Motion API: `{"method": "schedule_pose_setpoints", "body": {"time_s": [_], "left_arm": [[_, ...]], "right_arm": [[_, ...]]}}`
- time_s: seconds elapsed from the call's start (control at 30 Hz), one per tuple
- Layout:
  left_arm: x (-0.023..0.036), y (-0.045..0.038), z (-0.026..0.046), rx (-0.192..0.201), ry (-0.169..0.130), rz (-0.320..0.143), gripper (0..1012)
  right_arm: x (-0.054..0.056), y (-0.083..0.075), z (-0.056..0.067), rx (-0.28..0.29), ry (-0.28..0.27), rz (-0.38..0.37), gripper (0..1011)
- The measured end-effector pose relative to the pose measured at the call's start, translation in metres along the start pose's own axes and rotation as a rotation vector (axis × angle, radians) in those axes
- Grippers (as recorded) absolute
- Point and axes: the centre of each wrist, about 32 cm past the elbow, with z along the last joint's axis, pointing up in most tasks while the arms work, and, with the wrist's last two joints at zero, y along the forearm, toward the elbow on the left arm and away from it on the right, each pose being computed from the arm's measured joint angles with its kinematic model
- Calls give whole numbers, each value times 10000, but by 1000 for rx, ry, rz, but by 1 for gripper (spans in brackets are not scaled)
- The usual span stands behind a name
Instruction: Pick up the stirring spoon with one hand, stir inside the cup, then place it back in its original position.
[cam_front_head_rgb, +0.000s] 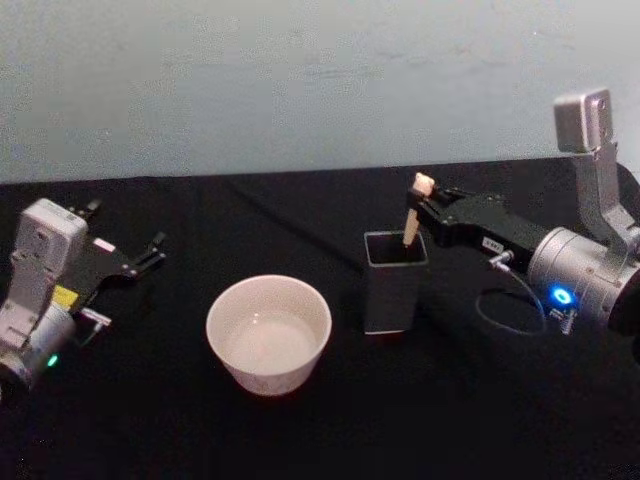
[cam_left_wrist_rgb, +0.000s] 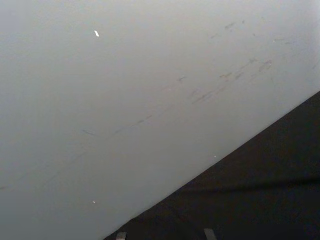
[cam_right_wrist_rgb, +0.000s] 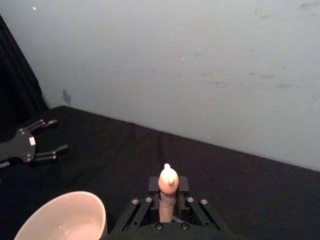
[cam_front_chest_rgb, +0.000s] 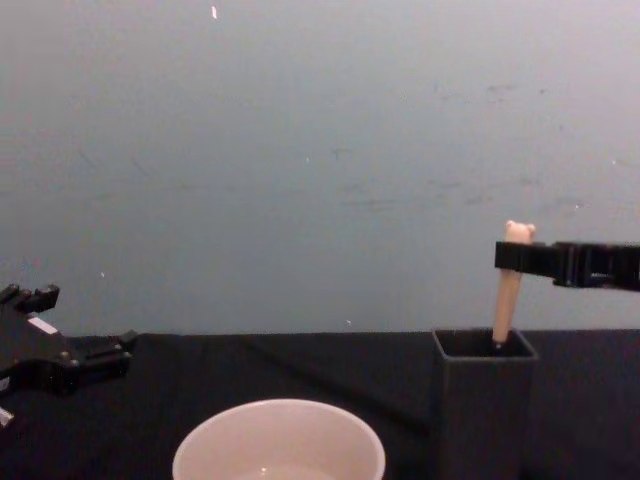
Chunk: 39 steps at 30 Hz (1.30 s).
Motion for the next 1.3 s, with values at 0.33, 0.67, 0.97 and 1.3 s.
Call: {"method": "schedule_pose_setpoints", "body": {"time_s": [0.33,0.67,0.97,1.3], "left_arm": [[0,0,0,0,0,0,1001],[0,0,0,0,0,0,1001],[0,0,0,0,0,0,1001],[0,0,0,0,0,0,1001]], "right_arm": [[-10,15,-96,-37,1,7,211],[-17,12,-153,-58,1,6,211],[-1,-9,-174,-63,3,2,211],[4,-16,-189,-66,7,-2,211]]}}
